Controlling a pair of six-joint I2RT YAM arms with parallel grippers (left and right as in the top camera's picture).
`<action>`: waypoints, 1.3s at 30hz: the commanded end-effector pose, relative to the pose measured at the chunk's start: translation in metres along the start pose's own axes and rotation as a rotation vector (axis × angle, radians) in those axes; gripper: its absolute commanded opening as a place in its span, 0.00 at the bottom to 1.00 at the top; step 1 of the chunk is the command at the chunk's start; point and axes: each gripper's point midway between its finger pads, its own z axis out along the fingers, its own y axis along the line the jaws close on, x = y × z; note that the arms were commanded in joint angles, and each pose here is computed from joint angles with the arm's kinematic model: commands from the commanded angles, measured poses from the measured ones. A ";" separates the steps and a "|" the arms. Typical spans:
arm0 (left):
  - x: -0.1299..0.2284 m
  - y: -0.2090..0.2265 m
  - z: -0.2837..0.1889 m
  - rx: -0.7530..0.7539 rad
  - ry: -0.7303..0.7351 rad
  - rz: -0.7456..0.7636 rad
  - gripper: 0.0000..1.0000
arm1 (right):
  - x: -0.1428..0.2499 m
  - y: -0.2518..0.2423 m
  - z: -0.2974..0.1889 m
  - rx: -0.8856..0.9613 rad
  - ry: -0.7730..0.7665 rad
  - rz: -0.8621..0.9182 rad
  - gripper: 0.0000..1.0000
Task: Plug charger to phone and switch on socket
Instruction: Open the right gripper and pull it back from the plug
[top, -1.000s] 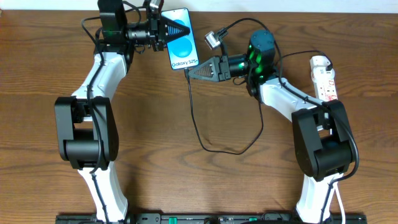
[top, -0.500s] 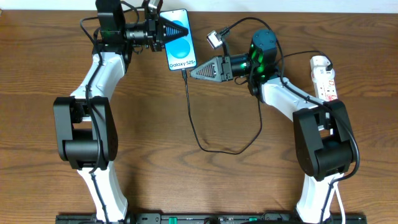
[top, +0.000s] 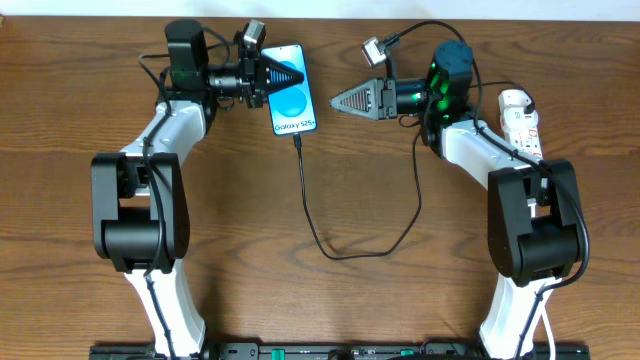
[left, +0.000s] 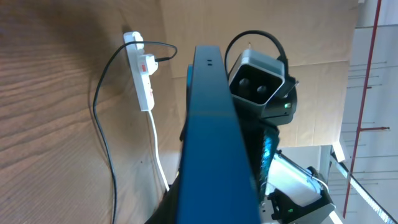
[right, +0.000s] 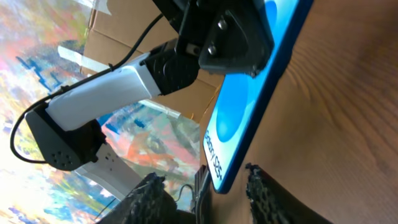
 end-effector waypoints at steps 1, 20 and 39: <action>0.002 0.002 -0.002 -0.002 -0.006 0.022 0.08 | -0.004 0.000 -0.001 0.003 -0.006 -0.046 0.44; -0.003 0.038 0.010 -0.127 -0.109 -0.131 0.07 | -0.004 -0.051 -0.005 0.182 -0.108 0.084 0.56; 0.049 0.129 -0.017 -0.550 -0.086 -0.191 0.08 | 0.002 -0.079 -0.016 0.332 -0.122 0.147 0.67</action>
